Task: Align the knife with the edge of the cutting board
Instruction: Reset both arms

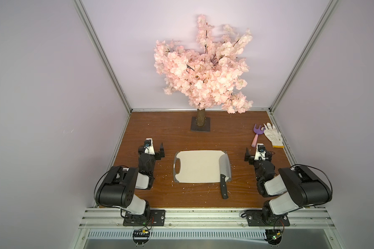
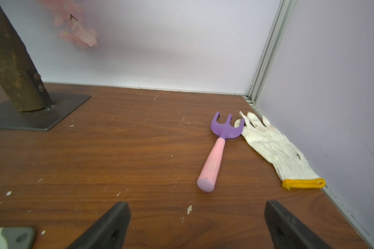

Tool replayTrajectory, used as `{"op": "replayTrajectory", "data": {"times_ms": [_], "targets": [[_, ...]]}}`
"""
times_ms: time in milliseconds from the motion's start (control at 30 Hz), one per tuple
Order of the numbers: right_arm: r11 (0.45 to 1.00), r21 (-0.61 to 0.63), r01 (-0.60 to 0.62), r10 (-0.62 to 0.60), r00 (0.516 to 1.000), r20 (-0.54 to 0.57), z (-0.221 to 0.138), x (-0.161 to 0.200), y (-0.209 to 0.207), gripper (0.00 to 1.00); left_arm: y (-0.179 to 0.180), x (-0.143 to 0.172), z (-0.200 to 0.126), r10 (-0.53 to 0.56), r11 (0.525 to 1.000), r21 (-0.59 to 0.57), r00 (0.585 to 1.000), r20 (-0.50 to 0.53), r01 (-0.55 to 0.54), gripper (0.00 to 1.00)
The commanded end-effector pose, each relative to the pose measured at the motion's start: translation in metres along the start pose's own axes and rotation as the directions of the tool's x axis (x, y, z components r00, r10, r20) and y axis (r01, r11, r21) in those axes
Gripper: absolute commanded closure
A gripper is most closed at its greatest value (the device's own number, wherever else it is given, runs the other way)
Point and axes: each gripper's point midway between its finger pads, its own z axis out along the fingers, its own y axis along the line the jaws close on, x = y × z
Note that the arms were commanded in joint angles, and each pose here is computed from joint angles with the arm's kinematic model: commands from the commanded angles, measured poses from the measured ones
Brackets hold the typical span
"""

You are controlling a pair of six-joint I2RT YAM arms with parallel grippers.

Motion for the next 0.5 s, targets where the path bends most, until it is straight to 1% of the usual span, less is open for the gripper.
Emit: {"op": "replayTrajectory", "data": {"times_ms": [0,133,200,233,467], "targets": [[0.998,0.051,-0.035,0.035,0.999,-0.004,0.018,-0.011,-0.006,0.01,0.0,0.0,0.004,0.012,1.0,0.02,1.0,-0.006,-0.012,0.02],[0.998,0.045,-0.052,0.052,0.999,-0.008,0.021,-0.011,-0.009,0.01,0.0,0.0,0.004,0.011,1.0,0.016,1.0,-0.007,-0.011,0.02],[0.998,0.044,-0.052,0.053,0.999,-0.008,0.021,-0.011,-0.008,0.01,0.012,0.002,0.009,-0.014,0.999,-0.051,1.0,-0.023,0.013,0.01],[0.998,0.043,-0.052,0.052,0.999,-0.008,0.021,-0.011,-0.008,0.0,0.013,0.002,0.009,-0.021,0.998,-0.058,0.999,-0.027,0.019,0.01],[0.998,0.045,-0.053,0.053,0.999,-0.007,0.021,-0.011,-0.009,0.01,0.013,0.002,0.009,-0.02,0.998,-0.057,0.999,-0.028,0.018,0.01]]}}
